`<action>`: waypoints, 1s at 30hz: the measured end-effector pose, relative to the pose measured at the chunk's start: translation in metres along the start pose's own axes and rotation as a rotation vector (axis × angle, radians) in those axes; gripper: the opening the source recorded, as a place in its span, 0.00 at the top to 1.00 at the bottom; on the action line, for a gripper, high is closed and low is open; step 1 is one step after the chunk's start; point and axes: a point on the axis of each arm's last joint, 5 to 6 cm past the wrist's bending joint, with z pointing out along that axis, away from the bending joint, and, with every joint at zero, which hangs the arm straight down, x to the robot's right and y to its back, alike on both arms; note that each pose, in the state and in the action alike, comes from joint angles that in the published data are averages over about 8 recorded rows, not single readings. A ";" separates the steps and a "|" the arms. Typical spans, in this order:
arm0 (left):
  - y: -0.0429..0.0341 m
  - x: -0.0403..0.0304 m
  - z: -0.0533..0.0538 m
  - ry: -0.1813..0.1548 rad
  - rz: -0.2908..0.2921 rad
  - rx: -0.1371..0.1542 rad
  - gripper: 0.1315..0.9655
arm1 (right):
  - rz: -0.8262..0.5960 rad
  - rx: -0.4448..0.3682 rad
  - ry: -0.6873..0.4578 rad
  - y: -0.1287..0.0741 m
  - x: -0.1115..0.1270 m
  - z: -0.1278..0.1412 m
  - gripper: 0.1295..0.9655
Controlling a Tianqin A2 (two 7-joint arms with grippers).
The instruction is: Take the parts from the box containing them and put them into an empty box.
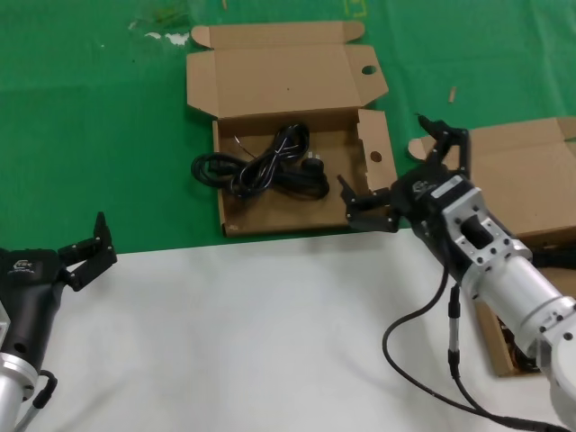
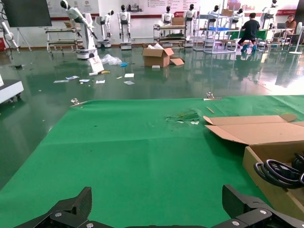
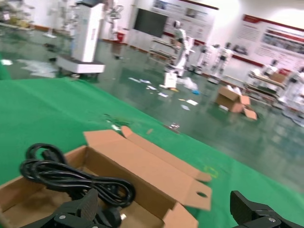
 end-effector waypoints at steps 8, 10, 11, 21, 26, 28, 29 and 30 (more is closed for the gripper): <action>0.0000 0.0000 0.000 0.000 0.000 0.000 0.00 | 0.128 -0.023 0.088 0.012 0.000 -0.019 0.00; 0.0000 0.0000 0.000 0.000 0.000 0.000 0.00 | 0.160 -0.029 0.111 0.015 0.000 -0.023 0.00; 0.0000 0.0000 0.000 0.000 0.000 0.000 0.00 | 0.175 -0.033 0.122 0.016 0.000 -0.026 0.00; 0.0000 0.0000 0.000 0.000 0.000 0.000 0.00 | 0.324 -0.071 0.237 0.030 0.001 -0.051 0.00; 0.0000 0.0000 0.000 0.000 0.000 0.000 0.00 | 0.365 -0.083 0.272 0.034 0.001 -0.059 0.00; 0.0000 0.0000 0.000 0.000 0.000 0.000 0.00 | 0.369 -0.085 0.275 0.035 0.001 -0.060 0.00; 0.0000 0.0000 0.000 0.000 0.000 0.000 0.00 | 0.370 -0.085 0.276 0.035 0.001 -0.060 0.00; 0.0000 0.0000 0.000 0.000 0.000 0.000 0.00 | 0.370 -0.085 0.276 0.035 0.001 -0.060 0.00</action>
